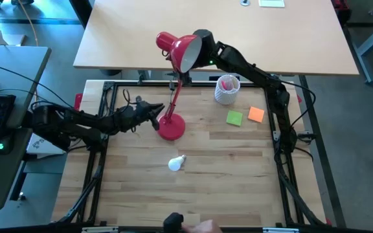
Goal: Screw lightbulb
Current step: Adjust the red lamp
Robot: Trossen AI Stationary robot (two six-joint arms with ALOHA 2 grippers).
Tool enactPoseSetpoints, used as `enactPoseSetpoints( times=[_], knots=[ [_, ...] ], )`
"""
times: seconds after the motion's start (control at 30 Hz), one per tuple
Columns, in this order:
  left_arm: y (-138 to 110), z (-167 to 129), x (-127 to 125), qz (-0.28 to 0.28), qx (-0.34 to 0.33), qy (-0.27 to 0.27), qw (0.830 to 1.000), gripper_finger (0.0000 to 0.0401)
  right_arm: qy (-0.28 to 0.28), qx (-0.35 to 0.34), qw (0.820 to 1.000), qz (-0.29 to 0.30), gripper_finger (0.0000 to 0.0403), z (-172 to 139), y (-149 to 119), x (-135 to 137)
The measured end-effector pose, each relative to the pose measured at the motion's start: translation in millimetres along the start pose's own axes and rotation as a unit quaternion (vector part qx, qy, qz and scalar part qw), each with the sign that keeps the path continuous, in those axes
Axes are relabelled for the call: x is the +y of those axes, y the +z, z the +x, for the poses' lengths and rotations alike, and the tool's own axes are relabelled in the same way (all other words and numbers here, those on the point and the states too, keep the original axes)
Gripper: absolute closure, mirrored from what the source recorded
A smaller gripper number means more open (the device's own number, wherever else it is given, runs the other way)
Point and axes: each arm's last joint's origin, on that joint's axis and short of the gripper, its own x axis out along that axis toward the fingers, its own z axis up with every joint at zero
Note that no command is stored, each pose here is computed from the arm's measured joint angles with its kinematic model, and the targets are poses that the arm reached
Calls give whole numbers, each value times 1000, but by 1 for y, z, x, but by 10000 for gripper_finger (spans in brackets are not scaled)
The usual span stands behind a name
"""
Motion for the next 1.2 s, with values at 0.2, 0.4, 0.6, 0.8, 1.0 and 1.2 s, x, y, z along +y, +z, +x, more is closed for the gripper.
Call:
enactPoseSetpoints(
  times=[0.2,0.4,0.6,0.8,1.0,1.2],
  knots=[
    [3,38,-3,53,17,21,998,297,12,-11,1000,-16,114,5,9,11],
    [2,74,-2,11,30,32,999,225,16,-11,1000,-19,114,8,13,17],
    [0,87,-2,-36,30,37,998,217,2,4,1000,-26,114,12,17,24],
    [-3,90,-4,-29,33,32,999,288,-26,28,998,-41,114,15,21,30],
    [-3,89,-3,-10,36,39,999,358,-52,47,997,-39,114,15,20,29],
    [-5,87,-5,10,39,90,995,359,-84,70,993,-35,114,14,19,27]
  ],
)
